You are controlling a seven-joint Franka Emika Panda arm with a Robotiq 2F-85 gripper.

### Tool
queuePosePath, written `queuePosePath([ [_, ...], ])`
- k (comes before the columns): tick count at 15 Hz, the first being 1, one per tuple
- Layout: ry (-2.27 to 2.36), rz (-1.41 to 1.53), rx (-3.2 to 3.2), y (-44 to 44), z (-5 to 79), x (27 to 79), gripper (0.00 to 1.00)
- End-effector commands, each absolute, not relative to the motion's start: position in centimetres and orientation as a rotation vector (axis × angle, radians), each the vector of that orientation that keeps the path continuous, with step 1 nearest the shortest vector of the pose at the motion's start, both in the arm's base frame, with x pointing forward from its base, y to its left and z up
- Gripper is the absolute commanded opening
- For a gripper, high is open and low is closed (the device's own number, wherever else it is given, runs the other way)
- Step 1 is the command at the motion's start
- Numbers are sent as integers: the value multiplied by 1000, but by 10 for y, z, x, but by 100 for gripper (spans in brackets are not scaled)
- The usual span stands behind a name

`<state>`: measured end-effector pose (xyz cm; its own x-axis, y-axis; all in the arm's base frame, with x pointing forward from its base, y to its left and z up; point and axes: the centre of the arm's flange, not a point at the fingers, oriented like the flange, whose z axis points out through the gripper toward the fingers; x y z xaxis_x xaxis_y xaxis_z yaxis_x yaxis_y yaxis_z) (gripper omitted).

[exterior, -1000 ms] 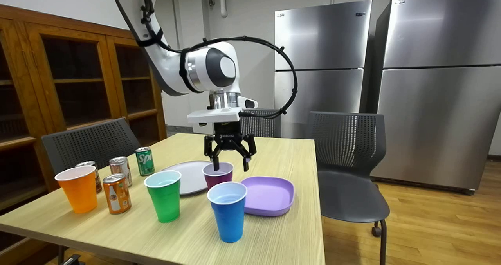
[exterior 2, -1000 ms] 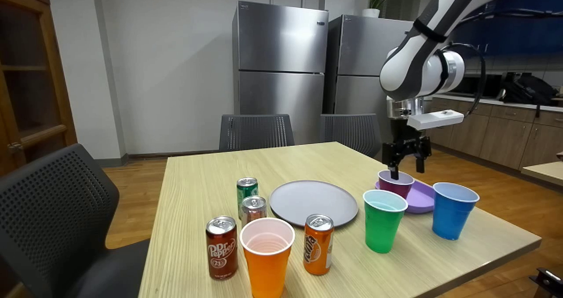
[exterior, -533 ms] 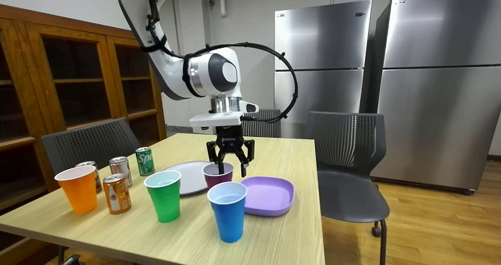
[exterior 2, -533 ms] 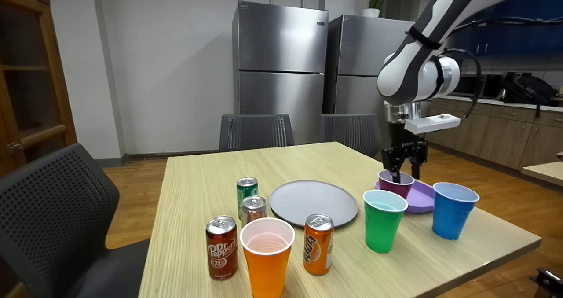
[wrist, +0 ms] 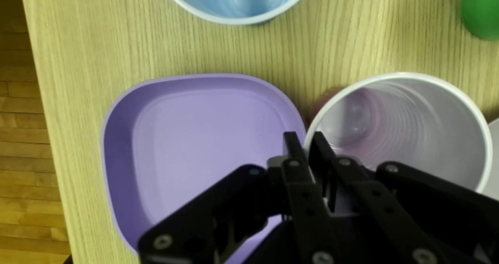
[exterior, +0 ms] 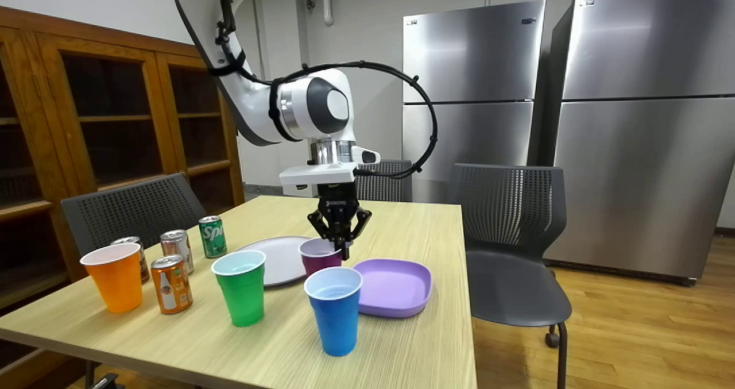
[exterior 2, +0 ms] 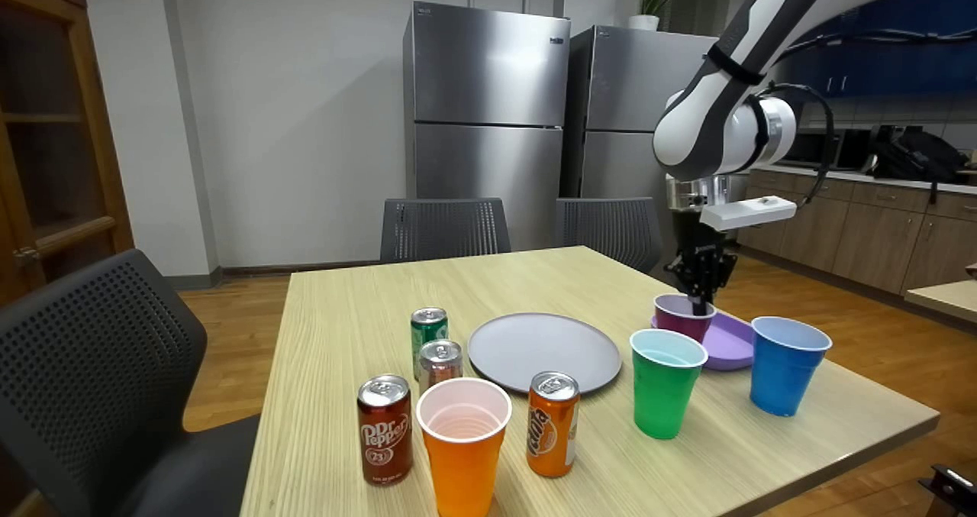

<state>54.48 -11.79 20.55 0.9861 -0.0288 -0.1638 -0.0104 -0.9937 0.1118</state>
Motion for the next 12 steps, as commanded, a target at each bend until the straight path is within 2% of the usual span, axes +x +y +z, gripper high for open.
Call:
queuePosePath([
  [1, -64, -239, 3028, -116, 209, 553, 0],
  [12, -85, -154, 3067, -113, 243, 560, 1],
])
